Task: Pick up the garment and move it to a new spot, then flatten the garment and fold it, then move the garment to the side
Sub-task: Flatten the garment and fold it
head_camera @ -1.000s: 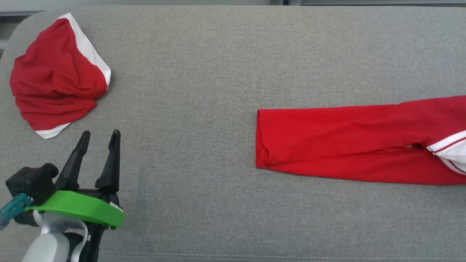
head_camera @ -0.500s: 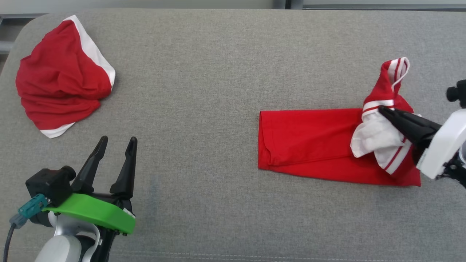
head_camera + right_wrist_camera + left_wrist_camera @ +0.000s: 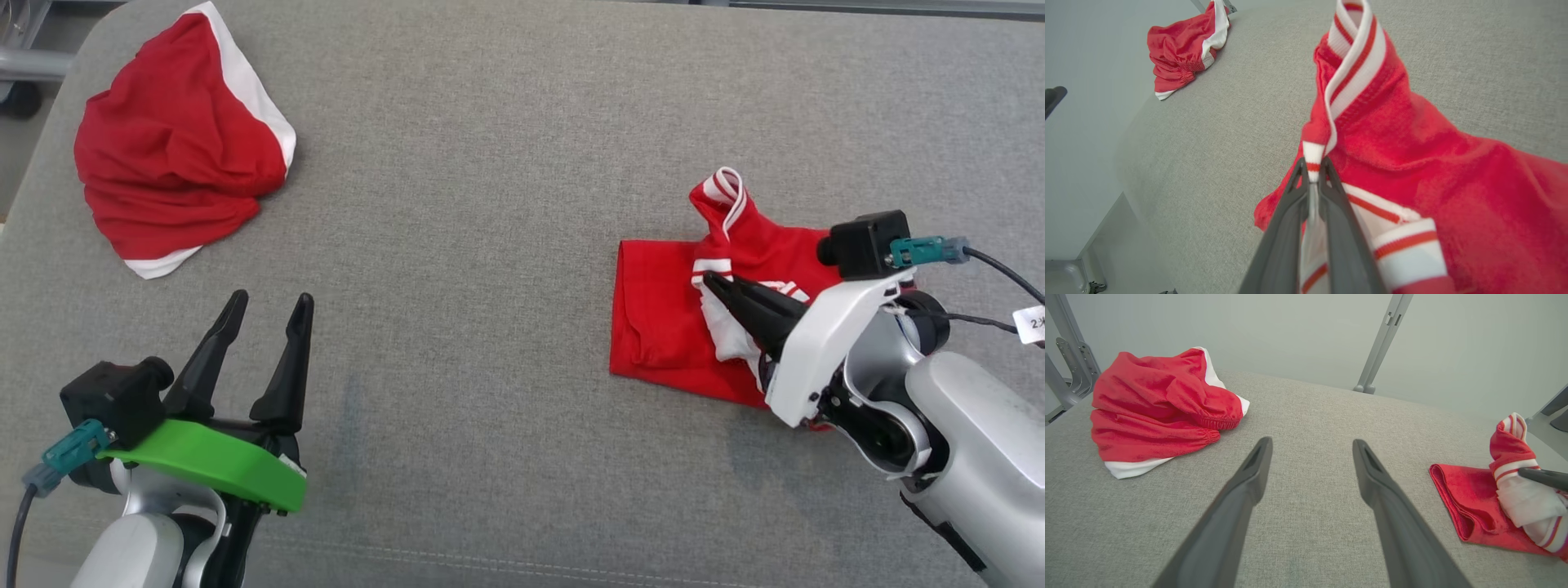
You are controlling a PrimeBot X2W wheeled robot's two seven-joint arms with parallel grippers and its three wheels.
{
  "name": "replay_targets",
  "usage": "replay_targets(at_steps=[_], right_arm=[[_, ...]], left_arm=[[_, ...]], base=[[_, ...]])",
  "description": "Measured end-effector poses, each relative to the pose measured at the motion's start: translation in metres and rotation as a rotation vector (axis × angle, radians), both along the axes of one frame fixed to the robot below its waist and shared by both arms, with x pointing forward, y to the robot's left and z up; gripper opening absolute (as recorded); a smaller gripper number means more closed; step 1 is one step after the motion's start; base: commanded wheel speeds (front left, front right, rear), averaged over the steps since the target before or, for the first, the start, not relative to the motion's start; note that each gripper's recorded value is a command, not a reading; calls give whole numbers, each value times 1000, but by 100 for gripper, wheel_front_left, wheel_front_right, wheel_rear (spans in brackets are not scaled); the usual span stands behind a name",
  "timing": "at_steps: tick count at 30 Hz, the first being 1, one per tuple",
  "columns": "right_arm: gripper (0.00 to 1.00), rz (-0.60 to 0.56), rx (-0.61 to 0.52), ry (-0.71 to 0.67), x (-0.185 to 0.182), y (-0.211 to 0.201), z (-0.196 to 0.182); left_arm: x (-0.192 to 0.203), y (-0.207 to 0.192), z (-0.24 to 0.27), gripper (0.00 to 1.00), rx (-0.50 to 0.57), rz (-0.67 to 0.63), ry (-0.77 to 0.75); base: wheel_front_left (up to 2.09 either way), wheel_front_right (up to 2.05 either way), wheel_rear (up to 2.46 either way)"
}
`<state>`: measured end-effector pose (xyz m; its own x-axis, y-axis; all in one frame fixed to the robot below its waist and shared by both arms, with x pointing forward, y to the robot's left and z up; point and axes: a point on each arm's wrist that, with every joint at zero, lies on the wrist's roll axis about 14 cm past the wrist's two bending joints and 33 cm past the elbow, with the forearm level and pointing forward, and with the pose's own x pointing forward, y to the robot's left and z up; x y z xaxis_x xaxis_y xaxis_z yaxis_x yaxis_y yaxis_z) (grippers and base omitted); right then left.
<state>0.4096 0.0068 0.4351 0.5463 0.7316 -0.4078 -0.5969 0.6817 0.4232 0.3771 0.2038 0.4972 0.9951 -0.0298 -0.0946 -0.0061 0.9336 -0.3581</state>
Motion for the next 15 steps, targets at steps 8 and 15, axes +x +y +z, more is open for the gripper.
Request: replay_targets(at_steps=[8, 15], right_arm=[[0, -16, -21, 12, 5, 16, -16], [100, 17, 15, -20, 0, 40, -6]], left_arm=[[0, 3, -11, 100, 2, 6, 33], [4, 0, -14, 100, 1, -6, 40]], base=[[0, 0, 0], [0, 0, 0]])
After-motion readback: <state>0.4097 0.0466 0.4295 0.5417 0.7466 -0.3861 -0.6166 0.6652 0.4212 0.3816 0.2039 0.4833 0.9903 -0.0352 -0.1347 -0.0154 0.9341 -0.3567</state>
